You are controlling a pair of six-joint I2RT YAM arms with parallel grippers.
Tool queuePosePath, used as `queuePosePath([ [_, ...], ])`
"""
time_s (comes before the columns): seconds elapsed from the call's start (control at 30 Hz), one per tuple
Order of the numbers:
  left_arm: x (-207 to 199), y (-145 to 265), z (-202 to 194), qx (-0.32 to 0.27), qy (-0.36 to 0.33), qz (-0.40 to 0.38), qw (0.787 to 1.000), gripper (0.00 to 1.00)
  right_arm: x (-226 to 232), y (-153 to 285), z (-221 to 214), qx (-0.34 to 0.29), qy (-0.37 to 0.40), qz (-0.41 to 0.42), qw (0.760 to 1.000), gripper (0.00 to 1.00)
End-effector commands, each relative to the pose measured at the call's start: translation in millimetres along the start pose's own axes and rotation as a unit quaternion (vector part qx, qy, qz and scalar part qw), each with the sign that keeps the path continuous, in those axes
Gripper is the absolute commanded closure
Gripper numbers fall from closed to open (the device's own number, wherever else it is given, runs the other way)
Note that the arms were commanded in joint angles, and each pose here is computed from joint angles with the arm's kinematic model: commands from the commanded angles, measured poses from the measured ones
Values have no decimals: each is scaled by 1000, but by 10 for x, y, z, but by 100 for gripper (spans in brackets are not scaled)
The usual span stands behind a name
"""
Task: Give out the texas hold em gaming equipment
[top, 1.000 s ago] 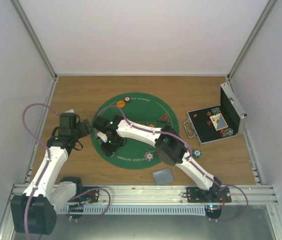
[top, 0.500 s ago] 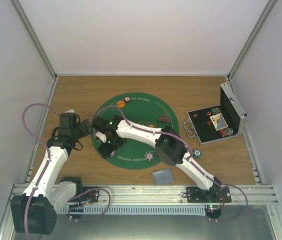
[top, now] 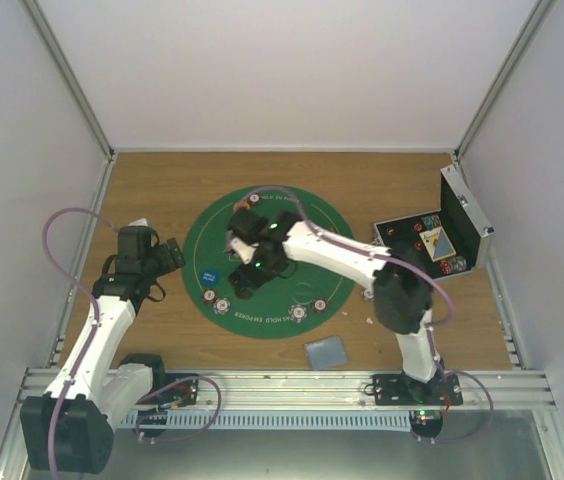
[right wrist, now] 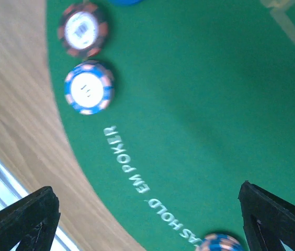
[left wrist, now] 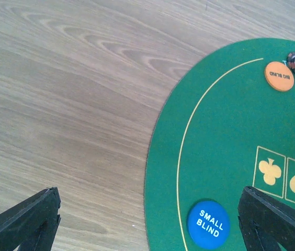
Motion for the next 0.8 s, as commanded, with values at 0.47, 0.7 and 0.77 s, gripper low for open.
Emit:
queuePosePath([
  [0.47, -46, 24, 79, -22, 1, -20, 1000, 6, -1873, 646, -2046, -22, -398, -123, 909, 15],
  [0.7, -52, 4, 70, -17, -1, -22, 1000, 6, -1997, 591, -2161, -11, -422, -132, 897, 16],
  [0.77, -53, 0, 70, -17, -1, -22, 1000, 6, -2010, 564, -2187, -4, -425, -137, 895, 18],
])
Point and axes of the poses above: each gripper's point midway between its finger pads, its own y axis back along the fingers, its own x axis along the line the jaws close on, z = x × y, the point moved 8 cm from there along y, back along the fingers, and after that the axes turned 4 degrees about y, right-handed, at the moved point
